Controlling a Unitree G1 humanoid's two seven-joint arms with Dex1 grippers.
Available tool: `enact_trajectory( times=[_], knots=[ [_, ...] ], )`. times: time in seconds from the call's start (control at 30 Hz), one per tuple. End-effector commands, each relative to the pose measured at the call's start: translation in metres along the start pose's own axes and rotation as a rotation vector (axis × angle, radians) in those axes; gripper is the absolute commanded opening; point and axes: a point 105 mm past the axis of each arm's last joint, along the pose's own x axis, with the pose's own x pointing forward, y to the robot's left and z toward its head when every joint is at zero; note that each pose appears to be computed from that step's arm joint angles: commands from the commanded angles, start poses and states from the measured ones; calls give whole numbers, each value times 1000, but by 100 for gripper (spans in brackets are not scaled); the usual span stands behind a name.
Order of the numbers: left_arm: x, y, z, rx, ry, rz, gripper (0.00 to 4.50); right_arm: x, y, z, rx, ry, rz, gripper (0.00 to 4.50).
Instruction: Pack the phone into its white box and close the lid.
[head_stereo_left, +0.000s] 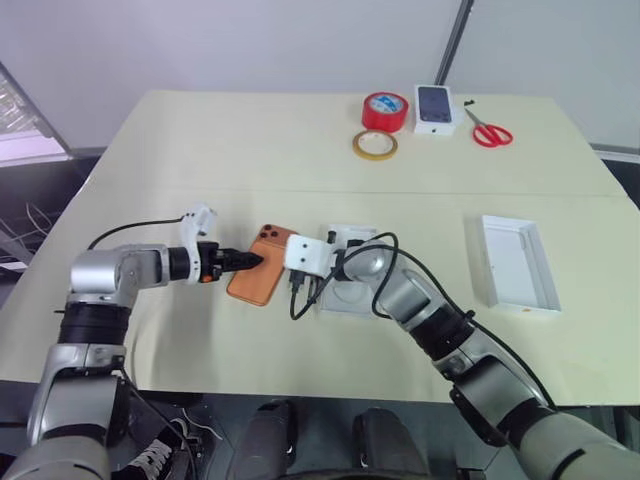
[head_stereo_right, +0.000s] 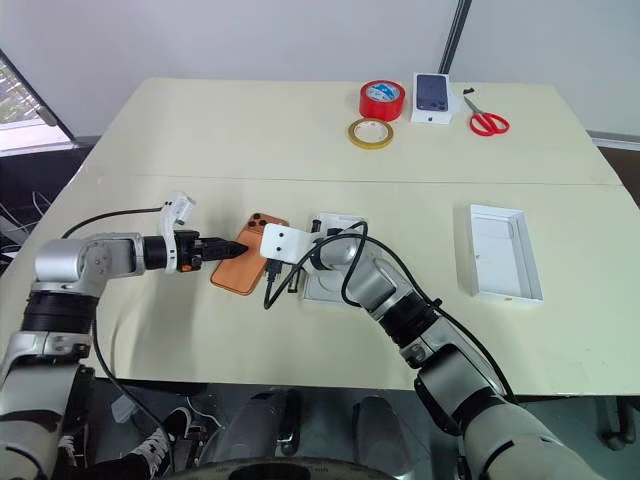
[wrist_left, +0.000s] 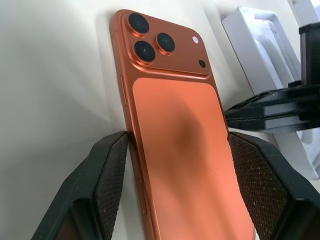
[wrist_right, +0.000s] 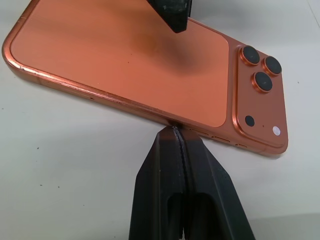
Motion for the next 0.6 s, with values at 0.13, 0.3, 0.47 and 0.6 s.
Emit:
enact_trajectory(
  times=[0.13, 0.3, 0.47, 0.6],
  knots=[
    [26, -21, -30, -118, 120, -99, 331, -1, -5, 2, -3, -9, -19, 3],
    [25, -19, -29, -153, 114, -83, 331, -1, -5, 1, -7, -6, -22, 3],
    [12, -10, -10, -226, 0, -89, 307, -2, -3, -3, -9, 1, -23, 1],
    [6, -10, -17, -299, 0, -126, 147, -4, -5, -4, -15, 2, -29, 0]
  ],
)
